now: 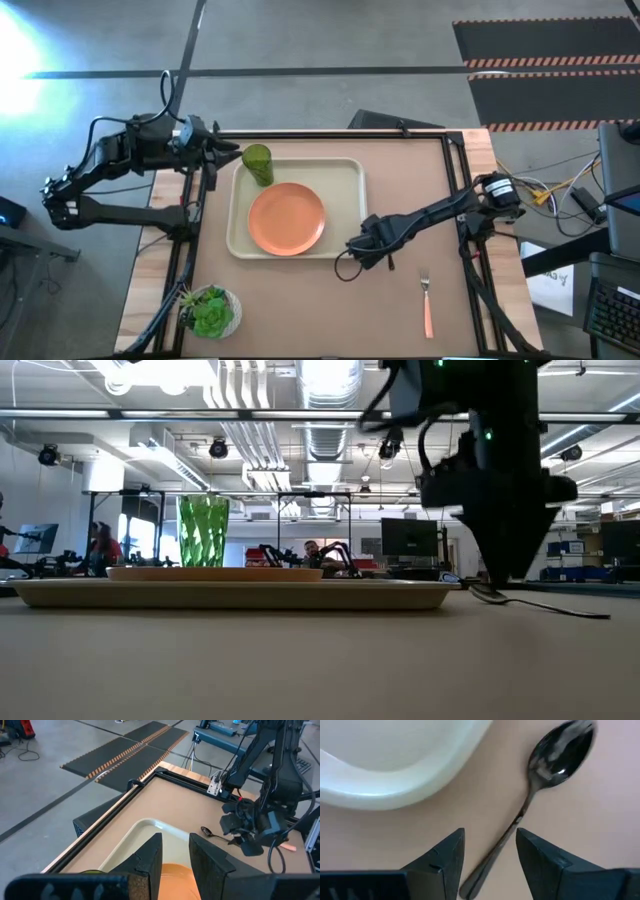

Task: Pick and place plate/cup/fork/spoon on tray
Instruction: Put the black spoon on the white serving tray to the right of the orange plate

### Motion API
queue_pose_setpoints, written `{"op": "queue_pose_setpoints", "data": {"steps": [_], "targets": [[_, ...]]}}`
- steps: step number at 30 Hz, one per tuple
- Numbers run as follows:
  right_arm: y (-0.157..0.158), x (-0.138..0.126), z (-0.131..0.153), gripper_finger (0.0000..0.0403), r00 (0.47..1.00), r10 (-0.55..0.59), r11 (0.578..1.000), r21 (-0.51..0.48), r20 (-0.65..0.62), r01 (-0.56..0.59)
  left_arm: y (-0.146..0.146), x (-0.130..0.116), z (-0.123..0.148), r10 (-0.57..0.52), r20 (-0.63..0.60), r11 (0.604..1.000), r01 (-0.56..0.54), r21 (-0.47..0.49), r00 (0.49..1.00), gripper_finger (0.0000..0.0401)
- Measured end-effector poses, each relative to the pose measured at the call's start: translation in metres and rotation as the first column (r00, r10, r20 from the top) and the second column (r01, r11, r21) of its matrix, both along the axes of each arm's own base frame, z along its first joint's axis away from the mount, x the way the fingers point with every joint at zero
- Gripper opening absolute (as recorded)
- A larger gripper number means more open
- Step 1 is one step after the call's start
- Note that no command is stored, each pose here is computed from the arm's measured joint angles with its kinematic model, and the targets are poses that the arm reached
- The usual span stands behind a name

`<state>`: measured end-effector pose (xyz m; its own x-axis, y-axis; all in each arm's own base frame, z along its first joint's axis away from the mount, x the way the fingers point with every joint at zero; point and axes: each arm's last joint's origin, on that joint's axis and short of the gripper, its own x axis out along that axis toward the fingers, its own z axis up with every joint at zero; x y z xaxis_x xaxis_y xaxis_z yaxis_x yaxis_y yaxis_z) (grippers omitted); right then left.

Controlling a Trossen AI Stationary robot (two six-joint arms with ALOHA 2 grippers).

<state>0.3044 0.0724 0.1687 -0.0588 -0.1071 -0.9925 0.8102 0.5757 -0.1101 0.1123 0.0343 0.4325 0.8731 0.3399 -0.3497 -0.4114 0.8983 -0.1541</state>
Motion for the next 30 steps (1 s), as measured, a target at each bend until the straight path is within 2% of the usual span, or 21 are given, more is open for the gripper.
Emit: {"op": "queue_pose_setpoints", "data": {"steps": [5,15,22,30], "targets": [[-0.001,-0.003,0.001,0.0169,0.995,-0.094,0.995,-0.030,0.018,0.095,0.000,0.001,0.000,-0.001,-0.003,1.000,0.001,0.002,1.000,0.0079],[0.000,-0.010,-0.011,0.0169,0.961,-0.276,0.959,-0.057,0.017,0.276,0.000,0.001,0.000,-0.009,-0.009,1.000,0.009,0.018,1.000,0.0079],[0.000,-0.008,-0.027,0.0169,0.945,-0.303,0.952,-0.011,0.120,0.306,0.001,0.003,-0.001,-0.012,-0.016,1.000,0.012,0.022,1.000,0.0079],[0.000,-0.010,-0.027,0.0167,0.947,-0.292,0.955,-0.006,0.130,0.296,0.001,0.003,-0.001,-0.017,-0.016,1.000,0.017,0.021,1.000,0.0079]]}}
